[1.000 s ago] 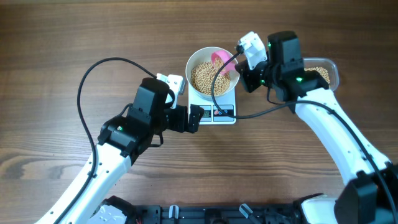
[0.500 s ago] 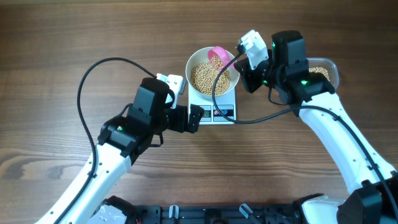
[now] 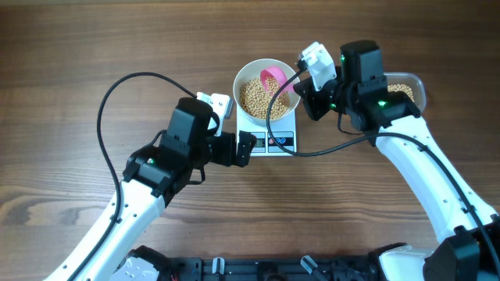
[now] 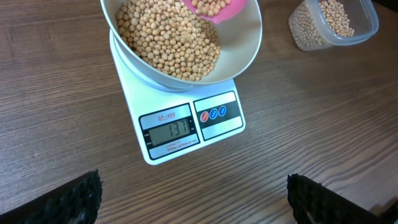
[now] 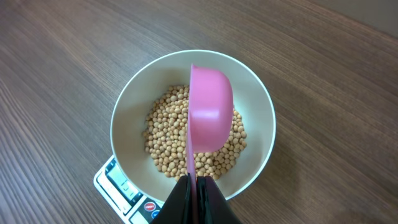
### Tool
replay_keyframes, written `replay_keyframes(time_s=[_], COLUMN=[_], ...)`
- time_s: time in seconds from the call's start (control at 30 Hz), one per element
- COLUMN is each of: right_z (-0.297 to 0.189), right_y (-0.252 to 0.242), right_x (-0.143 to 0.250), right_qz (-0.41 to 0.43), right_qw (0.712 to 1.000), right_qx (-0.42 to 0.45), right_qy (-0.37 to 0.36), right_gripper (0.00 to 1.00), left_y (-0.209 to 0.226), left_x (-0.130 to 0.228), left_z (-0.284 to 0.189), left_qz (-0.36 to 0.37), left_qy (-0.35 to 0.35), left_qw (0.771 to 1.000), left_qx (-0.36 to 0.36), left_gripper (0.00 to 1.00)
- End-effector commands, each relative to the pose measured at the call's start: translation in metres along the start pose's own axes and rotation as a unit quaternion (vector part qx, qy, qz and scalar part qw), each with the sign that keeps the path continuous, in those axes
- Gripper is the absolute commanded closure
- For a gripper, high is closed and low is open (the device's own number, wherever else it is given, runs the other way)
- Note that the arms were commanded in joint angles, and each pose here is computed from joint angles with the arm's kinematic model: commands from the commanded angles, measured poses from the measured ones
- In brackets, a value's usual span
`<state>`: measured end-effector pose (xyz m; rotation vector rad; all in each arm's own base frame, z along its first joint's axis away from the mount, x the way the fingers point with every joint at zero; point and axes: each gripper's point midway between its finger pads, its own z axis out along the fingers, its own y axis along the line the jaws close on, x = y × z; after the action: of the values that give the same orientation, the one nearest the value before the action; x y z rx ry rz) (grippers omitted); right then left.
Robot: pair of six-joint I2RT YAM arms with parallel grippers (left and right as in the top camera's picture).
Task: Scoop item into bowl and weigh 150g on scale
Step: 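Tip the scoop with the right gripper to pour soybeans into the bowl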
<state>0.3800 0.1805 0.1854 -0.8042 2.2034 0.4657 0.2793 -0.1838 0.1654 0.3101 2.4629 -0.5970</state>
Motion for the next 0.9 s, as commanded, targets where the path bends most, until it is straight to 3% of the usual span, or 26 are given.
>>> replay_keyframes(time_s=[0.0, 0.27, 0.43, 0.87], right_z=[-0.006, -0.006, -0.006, 0.0], right_y=[0.006, 0.013, 0.011, 0.008], right_x=[-0.009, -0.009, -0.008, -0.007], right_qz=[-0.009, -0.01, -0.094, -0.175], right_qw=[1.0, 0.999, 0.995, 0.984], right_qx=[-0.011, -0.032, -0.023, 0.028], right_qy=[-0.016, -0.017, -0.016, 0.005], right_gripper=[0.96, 0.96, 0.96, 0.96], left_y=[-0.001, -0.001, -0.001, -0.001], left_x=[-0.002, -0.002, -0.002, -0.002], left_z=[-0.002, -0.002, -0.002, -0.002], left_qz=[0.013, 0.013, 0.013, 0.013], left_qy=[-0.006, -0.006, -0.006, -0.006], left_qw=[1.0, 1.0, 1.0, 1.0], left_qx=[-0.002, -0.002, -0.002, -0.002], left_gripper=[0.0, 0.0, 0.0, 0.0])
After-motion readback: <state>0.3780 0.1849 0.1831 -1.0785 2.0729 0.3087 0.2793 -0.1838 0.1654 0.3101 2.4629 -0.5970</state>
